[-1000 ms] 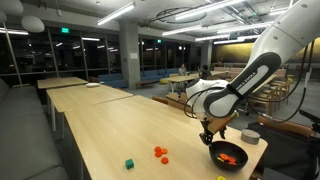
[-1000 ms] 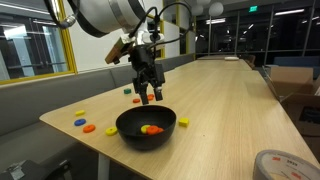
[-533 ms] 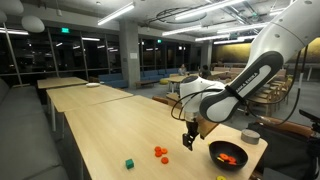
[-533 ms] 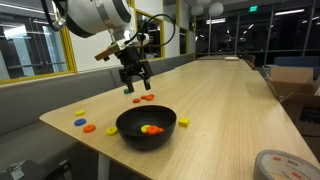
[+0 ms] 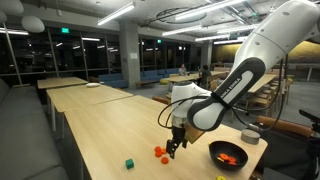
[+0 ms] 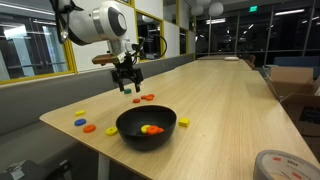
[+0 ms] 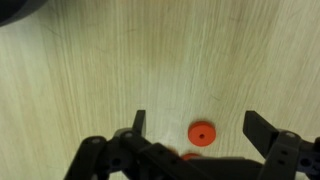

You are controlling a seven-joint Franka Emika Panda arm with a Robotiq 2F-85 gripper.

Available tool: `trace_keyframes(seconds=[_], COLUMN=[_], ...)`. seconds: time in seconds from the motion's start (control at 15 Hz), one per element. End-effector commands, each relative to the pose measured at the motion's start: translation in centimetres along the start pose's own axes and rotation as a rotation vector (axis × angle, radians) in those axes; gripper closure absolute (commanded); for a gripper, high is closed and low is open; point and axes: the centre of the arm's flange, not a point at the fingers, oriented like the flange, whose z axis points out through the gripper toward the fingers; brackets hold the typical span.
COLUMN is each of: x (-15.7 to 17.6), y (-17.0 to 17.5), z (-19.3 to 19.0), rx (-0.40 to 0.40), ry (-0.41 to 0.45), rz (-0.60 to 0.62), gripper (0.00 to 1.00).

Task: Place one yellow ring and five orange rings inside the black bowl

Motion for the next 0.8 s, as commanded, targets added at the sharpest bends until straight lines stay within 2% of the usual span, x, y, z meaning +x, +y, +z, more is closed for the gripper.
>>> trace_keyframes(seconds=[0.0, 0.73], x=[2.6, 5.7], y=[-1.4, -3.8], z=[1.4, 5.1], rx=[0.046, 0.078], ry=[0.021, -0.008], rz=[-0.02, -0.039], gripper=[0.0, 0.0])
